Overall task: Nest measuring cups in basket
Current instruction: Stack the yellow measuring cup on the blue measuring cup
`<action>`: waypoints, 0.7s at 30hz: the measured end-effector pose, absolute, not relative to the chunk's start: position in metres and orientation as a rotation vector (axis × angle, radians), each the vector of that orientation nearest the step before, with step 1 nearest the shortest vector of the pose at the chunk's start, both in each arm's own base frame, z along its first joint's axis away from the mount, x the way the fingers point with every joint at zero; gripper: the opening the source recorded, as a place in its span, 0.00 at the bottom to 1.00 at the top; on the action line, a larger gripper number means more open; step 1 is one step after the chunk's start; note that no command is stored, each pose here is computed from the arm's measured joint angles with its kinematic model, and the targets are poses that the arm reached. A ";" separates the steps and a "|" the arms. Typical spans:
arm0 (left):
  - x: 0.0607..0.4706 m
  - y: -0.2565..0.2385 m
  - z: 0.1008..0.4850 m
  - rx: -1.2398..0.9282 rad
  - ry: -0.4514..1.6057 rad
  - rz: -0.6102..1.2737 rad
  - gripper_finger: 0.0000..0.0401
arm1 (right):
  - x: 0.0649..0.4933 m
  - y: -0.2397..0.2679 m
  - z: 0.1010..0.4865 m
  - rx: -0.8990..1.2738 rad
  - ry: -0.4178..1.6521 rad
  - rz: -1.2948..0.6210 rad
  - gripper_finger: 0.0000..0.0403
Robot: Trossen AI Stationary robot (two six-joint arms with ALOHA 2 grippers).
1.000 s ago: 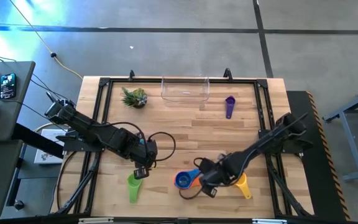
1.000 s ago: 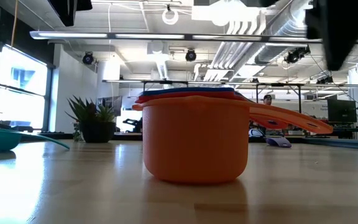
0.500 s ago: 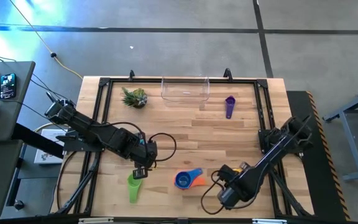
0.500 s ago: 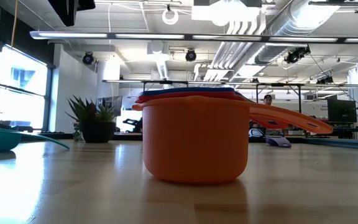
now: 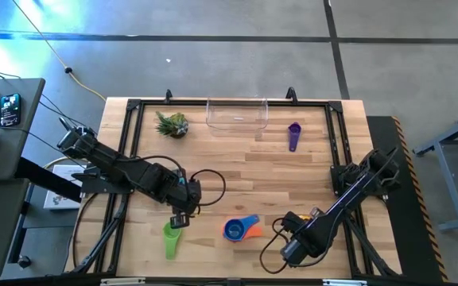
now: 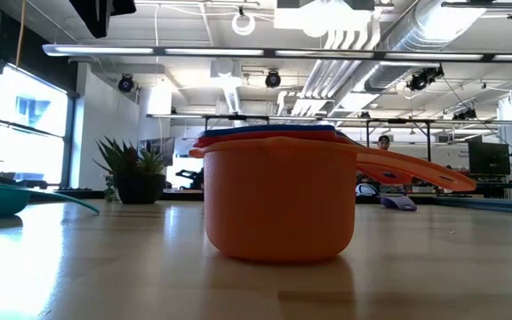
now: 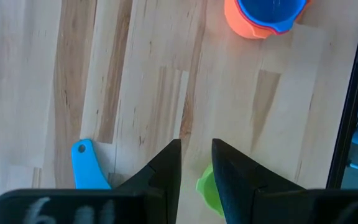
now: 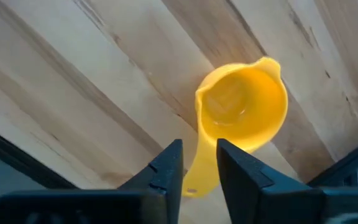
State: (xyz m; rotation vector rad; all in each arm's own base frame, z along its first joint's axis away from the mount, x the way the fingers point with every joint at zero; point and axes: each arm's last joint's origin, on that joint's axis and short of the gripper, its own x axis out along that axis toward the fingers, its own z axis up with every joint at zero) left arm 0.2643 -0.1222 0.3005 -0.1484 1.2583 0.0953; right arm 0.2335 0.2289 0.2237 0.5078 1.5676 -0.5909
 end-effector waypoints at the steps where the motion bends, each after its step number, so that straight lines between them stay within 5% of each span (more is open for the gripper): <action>1: 0.264 -0.122 0.301 -0.148 1.258 0.095 0.20 | 0.233 0.229 0.224 0.502 1.571 -0.584 0.25; 8: 0.265 -0.120 0.301 -0.165 1.257 0.111 0.20 | 0.234 0.227 0.222 0.443 1.532 -0.573 0.36; 21: 0.272 -0.104 0.301 -0.223 1.251 0.177 0.20 | 0.228 0.218 0.180 0.439 1.574 -0.547 0.36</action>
